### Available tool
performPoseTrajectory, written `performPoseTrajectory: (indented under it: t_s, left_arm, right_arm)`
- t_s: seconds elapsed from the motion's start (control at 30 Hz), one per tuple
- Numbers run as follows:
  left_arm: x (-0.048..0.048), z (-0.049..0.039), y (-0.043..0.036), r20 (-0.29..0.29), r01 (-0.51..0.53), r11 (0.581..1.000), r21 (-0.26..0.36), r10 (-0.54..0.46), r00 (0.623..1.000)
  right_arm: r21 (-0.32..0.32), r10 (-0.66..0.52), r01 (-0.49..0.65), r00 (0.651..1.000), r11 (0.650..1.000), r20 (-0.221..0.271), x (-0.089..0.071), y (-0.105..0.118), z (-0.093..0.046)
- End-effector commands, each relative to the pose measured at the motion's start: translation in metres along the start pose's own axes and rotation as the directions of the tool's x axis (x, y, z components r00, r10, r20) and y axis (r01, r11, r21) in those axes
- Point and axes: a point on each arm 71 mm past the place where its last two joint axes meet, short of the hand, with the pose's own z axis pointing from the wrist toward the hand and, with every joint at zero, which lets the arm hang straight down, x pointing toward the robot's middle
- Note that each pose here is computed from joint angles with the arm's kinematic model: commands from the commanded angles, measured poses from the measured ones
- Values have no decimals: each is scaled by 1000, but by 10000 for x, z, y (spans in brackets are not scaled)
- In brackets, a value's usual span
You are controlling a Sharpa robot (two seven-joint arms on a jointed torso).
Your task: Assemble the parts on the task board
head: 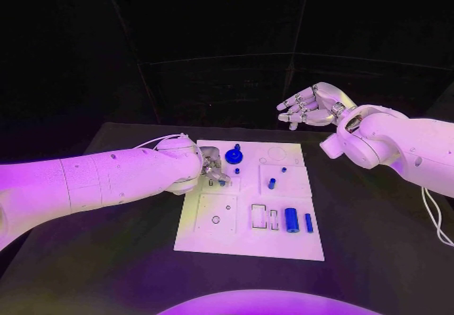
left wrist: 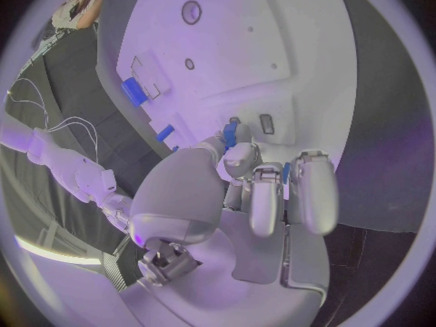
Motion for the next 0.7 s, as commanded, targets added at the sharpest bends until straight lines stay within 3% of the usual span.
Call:
performPoseTrajectory:
  t_s: [0.03,0.7]
  left_arm:
    - [36,-3,2,-21,-19,1000,-1,19,1000]
    - [49,-18,52,-43,-28,1000,-10,28,999]
  right_arm:
    - [-14,0,0,1000,1000,-7,0,21,8]
    - [-11,0,0,1000,1000,-9,-2,14,12]
